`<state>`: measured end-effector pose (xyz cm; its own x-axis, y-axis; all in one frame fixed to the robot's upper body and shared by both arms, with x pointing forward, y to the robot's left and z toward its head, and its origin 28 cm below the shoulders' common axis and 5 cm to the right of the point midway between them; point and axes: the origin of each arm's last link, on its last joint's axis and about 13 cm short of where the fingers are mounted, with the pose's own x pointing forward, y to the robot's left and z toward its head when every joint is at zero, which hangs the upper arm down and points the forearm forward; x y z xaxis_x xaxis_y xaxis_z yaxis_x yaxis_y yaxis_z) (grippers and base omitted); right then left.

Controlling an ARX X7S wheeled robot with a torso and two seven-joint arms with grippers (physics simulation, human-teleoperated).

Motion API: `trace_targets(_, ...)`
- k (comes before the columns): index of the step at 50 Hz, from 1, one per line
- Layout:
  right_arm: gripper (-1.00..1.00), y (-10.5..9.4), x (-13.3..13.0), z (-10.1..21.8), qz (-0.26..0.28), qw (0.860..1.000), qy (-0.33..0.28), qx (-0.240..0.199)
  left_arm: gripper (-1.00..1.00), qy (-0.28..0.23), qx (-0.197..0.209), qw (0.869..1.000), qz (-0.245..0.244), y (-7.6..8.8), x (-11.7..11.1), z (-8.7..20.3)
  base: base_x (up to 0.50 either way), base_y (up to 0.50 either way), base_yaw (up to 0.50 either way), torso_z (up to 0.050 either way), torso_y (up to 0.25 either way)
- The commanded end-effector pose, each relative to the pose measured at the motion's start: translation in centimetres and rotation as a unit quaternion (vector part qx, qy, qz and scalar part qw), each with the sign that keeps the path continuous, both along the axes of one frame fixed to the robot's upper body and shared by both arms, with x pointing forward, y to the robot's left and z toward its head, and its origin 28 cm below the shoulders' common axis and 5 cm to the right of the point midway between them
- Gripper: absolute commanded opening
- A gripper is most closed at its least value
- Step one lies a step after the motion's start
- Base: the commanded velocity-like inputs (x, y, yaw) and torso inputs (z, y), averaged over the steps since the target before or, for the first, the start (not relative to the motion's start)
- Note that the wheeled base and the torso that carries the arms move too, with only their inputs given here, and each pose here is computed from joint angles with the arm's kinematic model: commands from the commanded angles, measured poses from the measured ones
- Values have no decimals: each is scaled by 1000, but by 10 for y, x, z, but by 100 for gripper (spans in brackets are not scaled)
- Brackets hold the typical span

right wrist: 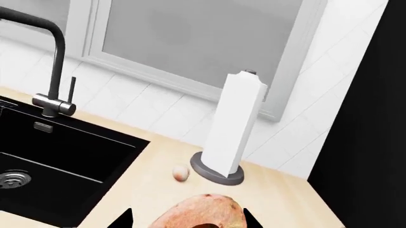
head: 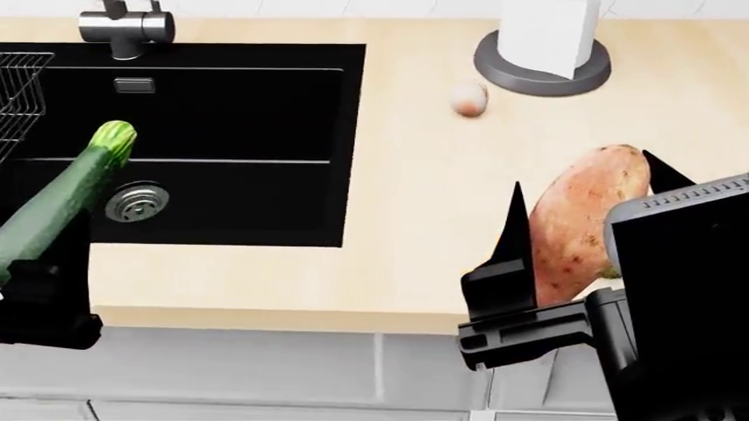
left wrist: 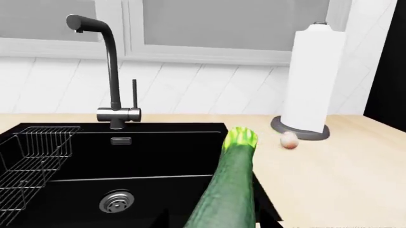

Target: There is a mixed pile of frozen fruits and vegetables on the counter. Locate all the frozen vegetables and place the items in a bowl on the counter. Take all the frozen fruits and defrost them in a running sink.

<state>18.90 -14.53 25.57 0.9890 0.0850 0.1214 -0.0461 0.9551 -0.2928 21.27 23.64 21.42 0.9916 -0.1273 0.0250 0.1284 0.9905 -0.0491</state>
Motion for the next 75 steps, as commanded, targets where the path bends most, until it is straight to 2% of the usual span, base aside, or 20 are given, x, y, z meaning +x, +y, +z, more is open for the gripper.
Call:
trace_targets(1,-100,0,0,0,-2,1000,-7,-2,-100,-4,-4,1000,7,1,0,1,0,500,0,0,0)
trace_targets(10,-100,-2,0,0,-5,1000,-7,3,-100,-5,-2,1000,6,2,-2,-1,0,500,0,0,0)
trace_targets(17,-100,0,1,-3,-1,1000,-3,5,-100,-4,-6,1000,8,10,-9,0,0,500,0,0,0)
trace_targets(28,-100,-1,0,-4,-4,1000,-1,5,-100,-1,-8,1000,10,0,2,-5,0,500,0,0,0)
trace_targets(40,-100,1,1,-8,1,1000,5,9,-100,1,-9,1000,12,1,1,-7,0,500,0,1,1)
trace_targets(41,-100,2,1,-9,2,1000,6,10,-100,2,-9,1000,12,6,-3,-7,0,500,0,0,0)
trace_targets(45,-100,2,2,-10,4,1000,7,11,-100,3,-9,1000,11,1,2,-8,0,500,0,0,0)
trace_targets(75,-100,4,3,-9,7,1000,1,15,-100,1,-8,1000,15,4,-1,-6,0,500,0,0,1)
